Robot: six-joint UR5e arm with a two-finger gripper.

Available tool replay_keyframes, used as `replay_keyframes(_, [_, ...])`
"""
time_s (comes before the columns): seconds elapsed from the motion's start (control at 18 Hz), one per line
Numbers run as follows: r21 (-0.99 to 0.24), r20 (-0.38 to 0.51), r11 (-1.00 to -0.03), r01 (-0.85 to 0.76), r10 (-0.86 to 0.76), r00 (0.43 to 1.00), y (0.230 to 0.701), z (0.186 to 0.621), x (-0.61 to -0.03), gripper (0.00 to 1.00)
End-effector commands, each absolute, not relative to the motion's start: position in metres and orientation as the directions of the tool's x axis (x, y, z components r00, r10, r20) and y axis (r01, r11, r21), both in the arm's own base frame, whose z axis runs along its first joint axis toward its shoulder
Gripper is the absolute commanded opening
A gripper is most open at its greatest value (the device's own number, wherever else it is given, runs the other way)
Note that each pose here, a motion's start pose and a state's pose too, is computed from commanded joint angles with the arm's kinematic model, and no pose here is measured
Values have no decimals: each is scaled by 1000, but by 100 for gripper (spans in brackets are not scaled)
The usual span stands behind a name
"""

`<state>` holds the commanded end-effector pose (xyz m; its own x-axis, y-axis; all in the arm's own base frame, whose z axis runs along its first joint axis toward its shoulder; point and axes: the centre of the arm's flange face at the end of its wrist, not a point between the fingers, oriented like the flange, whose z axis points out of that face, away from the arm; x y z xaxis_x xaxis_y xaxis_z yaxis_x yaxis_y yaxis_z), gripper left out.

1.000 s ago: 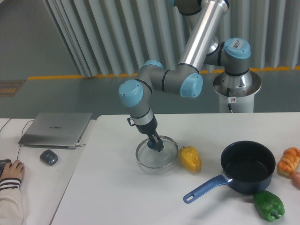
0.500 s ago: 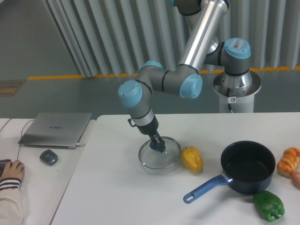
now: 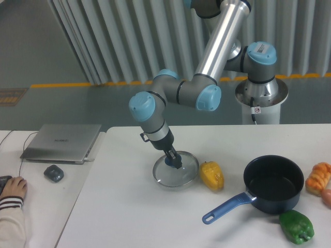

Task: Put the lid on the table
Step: 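Lower the glass lid flat onto the table surface, then open the gripper to release the blue knob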

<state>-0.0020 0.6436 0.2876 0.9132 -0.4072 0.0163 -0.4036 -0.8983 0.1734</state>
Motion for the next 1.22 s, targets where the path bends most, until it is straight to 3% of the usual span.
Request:
replay_keyframes(0.22, [178,15,-898,-402,-406,914,644,285,0,54])
replay_keyframes(0.28, [178,15,-898,-402,-406,914,644,285,0,62])
replay_keyframes(0.78, [190,5,-894,-406,-413,911,644,282,2,65])
replay_keyframes(0.83, [188,5,-894,-407,-414,910,644,283,2,72])
replay_keyframes(1.0, [184,3,-894,-408,-415,910,644,285,2,77])
replay_keyframes(1.06, [176,0,-893,-415,-422,907,645,289,2,97])
replay_keyframes(1.22, [116,-42,-901,-419,-426,904,648,308,-1,100])
